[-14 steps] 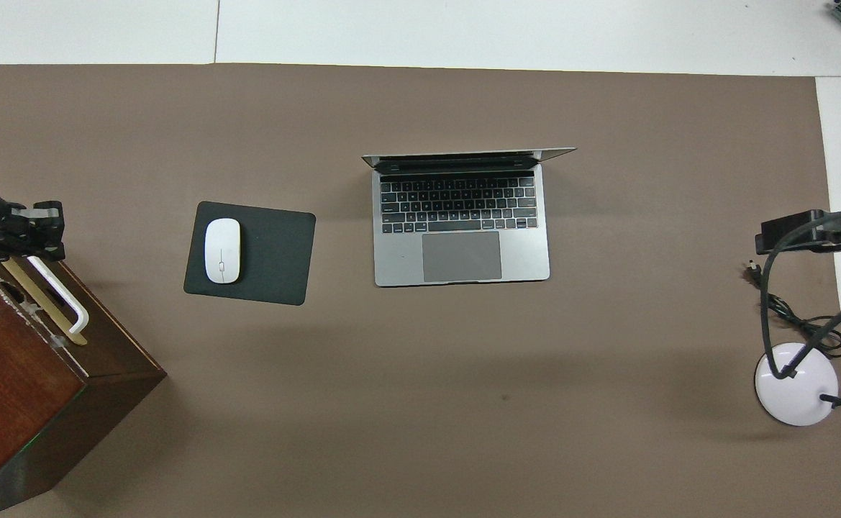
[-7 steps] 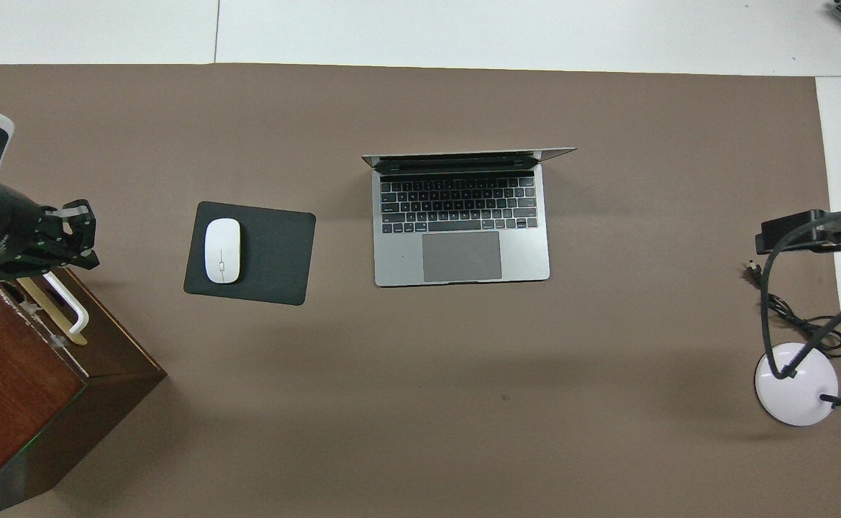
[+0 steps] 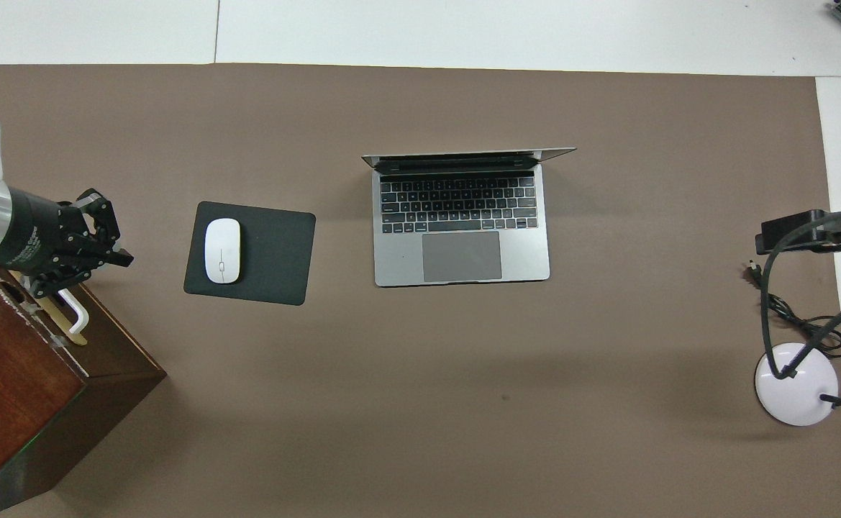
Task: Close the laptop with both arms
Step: 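Move the left gripper over the mouse pad toward the laptop's front edge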
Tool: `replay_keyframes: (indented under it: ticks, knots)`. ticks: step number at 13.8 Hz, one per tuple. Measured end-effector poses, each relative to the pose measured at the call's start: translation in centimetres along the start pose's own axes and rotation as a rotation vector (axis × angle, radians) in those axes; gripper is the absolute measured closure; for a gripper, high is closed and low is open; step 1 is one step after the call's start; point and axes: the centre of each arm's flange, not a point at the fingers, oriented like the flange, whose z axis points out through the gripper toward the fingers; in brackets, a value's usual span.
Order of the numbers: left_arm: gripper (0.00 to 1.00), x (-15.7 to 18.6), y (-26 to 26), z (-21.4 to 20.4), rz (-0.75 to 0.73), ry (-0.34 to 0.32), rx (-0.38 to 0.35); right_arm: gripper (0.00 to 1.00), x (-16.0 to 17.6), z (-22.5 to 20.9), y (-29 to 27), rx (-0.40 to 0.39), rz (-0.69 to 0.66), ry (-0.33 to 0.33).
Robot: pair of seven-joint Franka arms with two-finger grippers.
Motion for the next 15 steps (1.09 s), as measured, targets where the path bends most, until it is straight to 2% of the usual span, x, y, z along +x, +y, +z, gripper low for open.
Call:
replay_keyframes:
  ticks: [6, 8, 11, 15]
  knots:
    - [0.99, -0.1, -1.0, 3.3, -0.373, -0.057, -0.207, 0.0, -0.1, -0.2, -0.1, 0.0, -0.001, 0.003]
    - [0.99, -0.4, -1.0, 3.9, -0.508, -0.072, -0.245, 0.0, -0.2, -0.4, -0.2, 0.0, -0.004, 0.008]
    - [0.99, -1.4, -1.6, 6.6, -0.713, -0.149, -0.311, 0.0, -0.5, -0.9, -0.1, 0.0, -0.002, 0.017]
    - [0.99, -4.4, -1.1, 9.7, -0.905, -0.241, -0.338, 0.0, -0.6, -1.0, 0.1, 0.0, -0.009, 0.019]
